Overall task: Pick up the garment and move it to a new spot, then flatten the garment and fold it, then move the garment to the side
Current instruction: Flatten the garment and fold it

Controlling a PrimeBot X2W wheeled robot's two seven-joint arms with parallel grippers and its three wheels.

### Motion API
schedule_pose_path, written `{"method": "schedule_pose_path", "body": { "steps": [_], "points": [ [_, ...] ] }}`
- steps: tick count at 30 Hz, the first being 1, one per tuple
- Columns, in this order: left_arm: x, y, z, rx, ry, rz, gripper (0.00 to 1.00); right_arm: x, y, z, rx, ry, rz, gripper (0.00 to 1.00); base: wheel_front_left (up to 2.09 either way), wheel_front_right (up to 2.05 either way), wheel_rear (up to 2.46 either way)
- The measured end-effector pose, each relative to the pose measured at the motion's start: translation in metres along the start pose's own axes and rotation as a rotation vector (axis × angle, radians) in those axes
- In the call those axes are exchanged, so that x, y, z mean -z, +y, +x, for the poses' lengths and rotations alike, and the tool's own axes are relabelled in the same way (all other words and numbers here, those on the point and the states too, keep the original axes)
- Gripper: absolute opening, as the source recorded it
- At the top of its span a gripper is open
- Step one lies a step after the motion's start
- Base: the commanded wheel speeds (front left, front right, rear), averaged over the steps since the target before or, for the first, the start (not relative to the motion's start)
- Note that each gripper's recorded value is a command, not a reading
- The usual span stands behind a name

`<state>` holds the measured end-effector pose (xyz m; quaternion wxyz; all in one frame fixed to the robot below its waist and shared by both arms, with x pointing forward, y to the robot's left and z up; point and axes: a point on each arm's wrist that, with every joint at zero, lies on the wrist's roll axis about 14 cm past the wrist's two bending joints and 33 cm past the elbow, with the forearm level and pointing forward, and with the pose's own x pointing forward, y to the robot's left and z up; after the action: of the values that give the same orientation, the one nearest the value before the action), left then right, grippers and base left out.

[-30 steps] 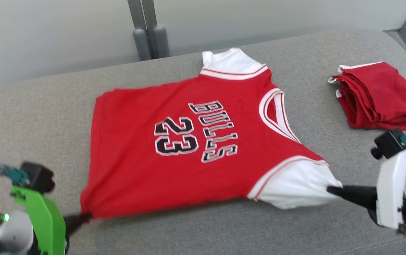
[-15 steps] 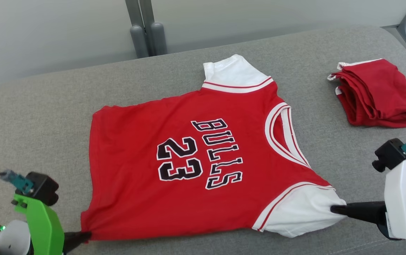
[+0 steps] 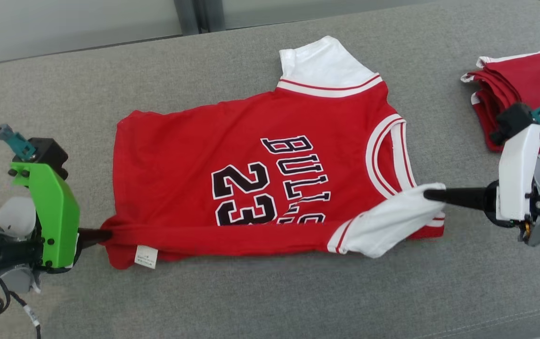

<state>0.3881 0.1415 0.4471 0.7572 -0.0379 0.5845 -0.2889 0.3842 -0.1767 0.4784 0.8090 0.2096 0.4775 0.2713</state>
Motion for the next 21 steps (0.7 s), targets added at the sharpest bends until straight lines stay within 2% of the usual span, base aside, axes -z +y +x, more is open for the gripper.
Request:
{"method": "schedule_pose_path", "body": {
  "steps": [12, 21],
  "points": [
    [-0.012, 0.024, 0.022, -0.023, 0.076, -0.065, 0.00, -0.038, -0.031, 0.022, 0.052, -0.046, 0.115, 0.00, 0.00, 0.00, 0.00],
    [-0.021, 0.025, 0.031, -0.016, 0.074, -0.064, 0.00, -0.059, -0.035, 0.035, 0.066, -0.101, 0.128, 0.00, 0.00, 0.00, 0.00]
  ]
}}
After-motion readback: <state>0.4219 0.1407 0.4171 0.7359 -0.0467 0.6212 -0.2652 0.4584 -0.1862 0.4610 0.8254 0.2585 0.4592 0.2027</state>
